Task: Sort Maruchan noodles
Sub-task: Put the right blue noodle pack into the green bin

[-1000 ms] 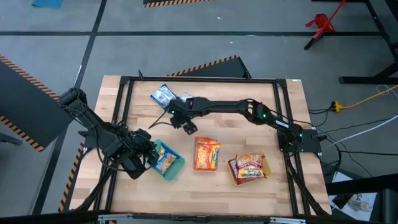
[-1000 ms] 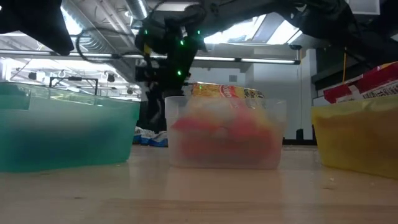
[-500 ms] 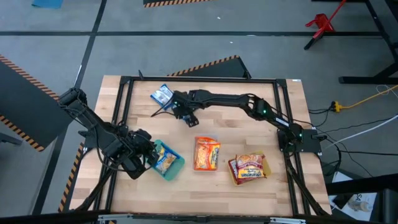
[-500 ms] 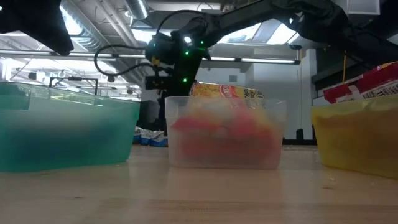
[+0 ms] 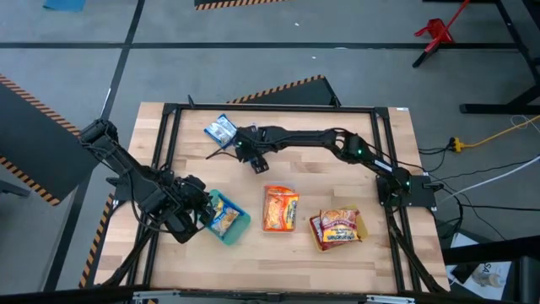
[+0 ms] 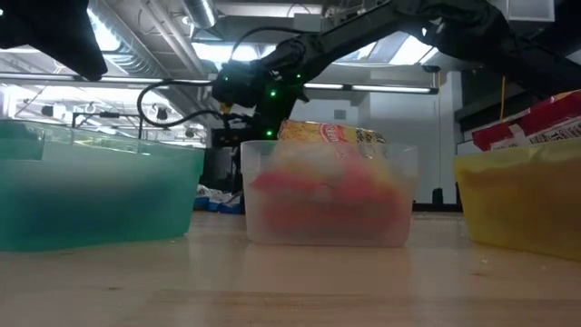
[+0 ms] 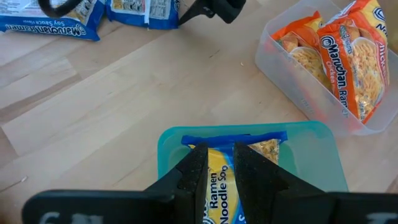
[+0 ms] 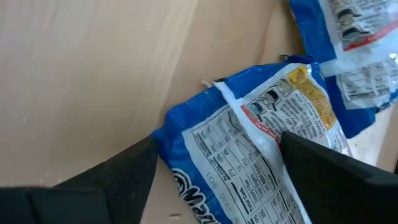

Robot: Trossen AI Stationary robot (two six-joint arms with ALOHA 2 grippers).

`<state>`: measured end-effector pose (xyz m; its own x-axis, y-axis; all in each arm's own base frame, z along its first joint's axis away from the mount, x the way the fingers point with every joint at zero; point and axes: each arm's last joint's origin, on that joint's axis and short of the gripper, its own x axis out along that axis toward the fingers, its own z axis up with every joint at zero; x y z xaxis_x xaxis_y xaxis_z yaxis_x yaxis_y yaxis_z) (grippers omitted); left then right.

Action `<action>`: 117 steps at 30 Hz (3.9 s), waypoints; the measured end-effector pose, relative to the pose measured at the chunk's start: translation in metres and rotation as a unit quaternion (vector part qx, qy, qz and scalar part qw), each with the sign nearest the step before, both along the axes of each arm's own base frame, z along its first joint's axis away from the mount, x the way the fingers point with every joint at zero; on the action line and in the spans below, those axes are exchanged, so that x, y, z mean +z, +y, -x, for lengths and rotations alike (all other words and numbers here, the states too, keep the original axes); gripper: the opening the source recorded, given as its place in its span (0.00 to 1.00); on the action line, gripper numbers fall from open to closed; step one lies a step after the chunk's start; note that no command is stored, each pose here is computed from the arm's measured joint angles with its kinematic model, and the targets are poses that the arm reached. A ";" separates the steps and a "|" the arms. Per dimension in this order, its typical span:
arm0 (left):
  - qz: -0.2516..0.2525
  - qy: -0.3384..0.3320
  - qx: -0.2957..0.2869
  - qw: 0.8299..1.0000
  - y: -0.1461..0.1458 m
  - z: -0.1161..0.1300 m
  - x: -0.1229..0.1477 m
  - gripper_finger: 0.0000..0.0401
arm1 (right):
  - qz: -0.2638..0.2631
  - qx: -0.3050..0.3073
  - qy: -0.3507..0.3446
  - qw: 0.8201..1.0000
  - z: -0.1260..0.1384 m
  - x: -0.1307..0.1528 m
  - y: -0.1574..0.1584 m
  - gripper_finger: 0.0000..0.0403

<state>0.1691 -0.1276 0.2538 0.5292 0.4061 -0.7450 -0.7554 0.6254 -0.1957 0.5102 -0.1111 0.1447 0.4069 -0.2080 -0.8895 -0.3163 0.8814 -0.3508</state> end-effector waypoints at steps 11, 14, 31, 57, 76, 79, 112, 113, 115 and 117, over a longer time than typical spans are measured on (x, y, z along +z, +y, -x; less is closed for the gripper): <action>0.000 0.000 0.000 1.000 0.000 0.000 0.000 0.18 | -0.022 -0.087 -0.038 0.995 -0.004 0.001 0.000 0.36; 0.000 0.000 0.000 1.000 0.000 0.000 0.000 0.18 | -0.026 -0.101 -0.044 0.994 -0.004 0.002 0.000 0.23; -0.004 0.003 -0.006 1.000 0.000 0.000 0.000 0.18 | -0.063 -0.052 -0.082 0.993 -0.023 0.022 0.066 0.00; -0.017 -0.002 -0.024 1.000 -0.006 0.005 -0.001 0.18 | -0.102 0.081 -0.041 0.991 -0.019 0.044 0.091 0.50; -0.019 0.000 -0.021 1.000 -0.005 0.006 -0.005 0.18 | 0.032 0.106 -0.097 0.989 -0.025 -0.013 0.111 0.84; -0.020 0.000 -0.020 1.000 -0.004 0.006 -0.005 0.18 | 0.042 0.075 -0.107 0.991 -0.023 -0.018 0.103 0.79; -0.022 0.001 -0.023 1.000 -0.004 0.007 -0.005 0.18 | -0.026 -0.057 -0.152 0.986 -0.027 0.062 0.075 0.00; -0.019 0.001 -0.024 1.000 -0.005 0.007 -0.005 0.18 | -0.046 -0.059 -0.160 0.984 -0.027 0.070 0.071 0.00; -0.018 -0.002 -0.029 0.999 -0.006 0.008 -0.004 0.18 | -0.082 -0.058 -0.167 0.981 -0.025 0.083 0.066 0.00; -0.019 -0.012 -0.037 0.999 -0.008 0.011 -0.002 0.18 | -0.117 -0.056 -0.188 0.973 -0.023 0.103 0.060 0.00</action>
<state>0.1577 -0.1356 0.2520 0.5763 0.3931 -0.7165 -0.7022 0.6867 -0.1881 0.5335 -0.0509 0.2477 0.6993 -0.0792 -0.7104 -0.1010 0.9729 -0.2079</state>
